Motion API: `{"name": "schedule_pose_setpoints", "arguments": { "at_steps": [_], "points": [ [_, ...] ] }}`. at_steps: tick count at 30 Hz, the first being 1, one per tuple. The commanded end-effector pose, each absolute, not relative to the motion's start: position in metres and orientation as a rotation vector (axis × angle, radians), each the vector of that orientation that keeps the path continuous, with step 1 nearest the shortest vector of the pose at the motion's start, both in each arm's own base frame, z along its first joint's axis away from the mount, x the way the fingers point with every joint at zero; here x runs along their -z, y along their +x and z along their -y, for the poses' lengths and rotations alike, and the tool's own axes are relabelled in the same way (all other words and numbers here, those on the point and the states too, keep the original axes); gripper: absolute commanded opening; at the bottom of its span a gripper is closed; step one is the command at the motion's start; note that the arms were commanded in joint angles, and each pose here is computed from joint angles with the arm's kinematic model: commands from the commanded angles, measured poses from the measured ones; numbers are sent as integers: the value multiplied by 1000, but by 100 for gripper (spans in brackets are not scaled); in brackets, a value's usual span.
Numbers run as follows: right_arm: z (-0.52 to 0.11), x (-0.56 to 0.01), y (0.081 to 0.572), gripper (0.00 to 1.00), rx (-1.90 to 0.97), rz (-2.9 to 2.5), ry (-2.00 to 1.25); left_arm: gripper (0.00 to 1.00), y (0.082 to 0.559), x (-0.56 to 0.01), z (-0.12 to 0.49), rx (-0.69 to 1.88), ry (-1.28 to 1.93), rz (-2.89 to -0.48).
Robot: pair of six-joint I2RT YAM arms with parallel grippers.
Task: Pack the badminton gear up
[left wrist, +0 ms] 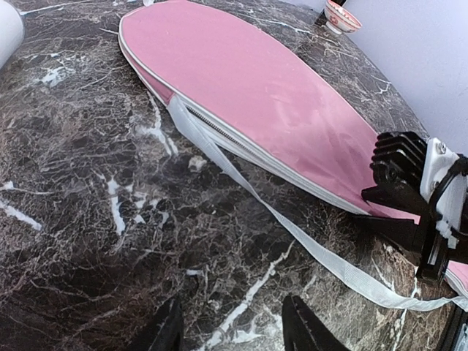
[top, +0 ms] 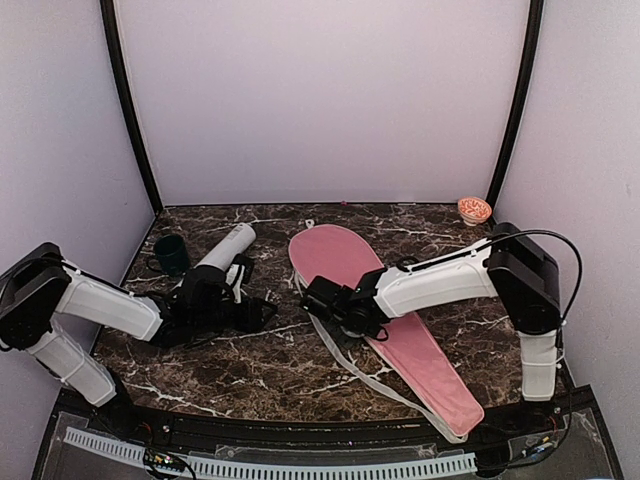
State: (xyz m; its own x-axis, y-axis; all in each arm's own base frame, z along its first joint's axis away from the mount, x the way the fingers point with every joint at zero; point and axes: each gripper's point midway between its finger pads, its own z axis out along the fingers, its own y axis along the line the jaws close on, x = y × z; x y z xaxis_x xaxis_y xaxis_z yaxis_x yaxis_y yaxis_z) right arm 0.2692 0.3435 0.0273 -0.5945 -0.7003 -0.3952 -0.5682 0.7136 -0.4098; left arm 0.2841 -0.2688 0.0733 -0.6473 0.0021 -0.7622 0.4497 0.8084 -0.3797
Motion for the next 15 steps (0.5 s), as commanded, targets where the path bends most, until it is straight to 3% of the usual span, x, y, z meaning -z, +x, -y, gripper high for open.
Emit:
{"name": "schedule_pose_setpoints", "arguments": {
  "at_steps": [1,2,9,15],
  "points": [
    [-332,-30,270,8,426,-2365,-962,48,292,-82,273,729,317,-2153],
    [-336,-37,270,0,388,-2366,-959,48,292,-79,273,724,317,-2158],
    [-347,-98,273,0,114,-2343,-893,45,295,-69,272,710,336,-2123],
    [-333,-115,274,0,-23,-2368,-859,43,298,-69,277,731,362,-2044]
  ]
}}
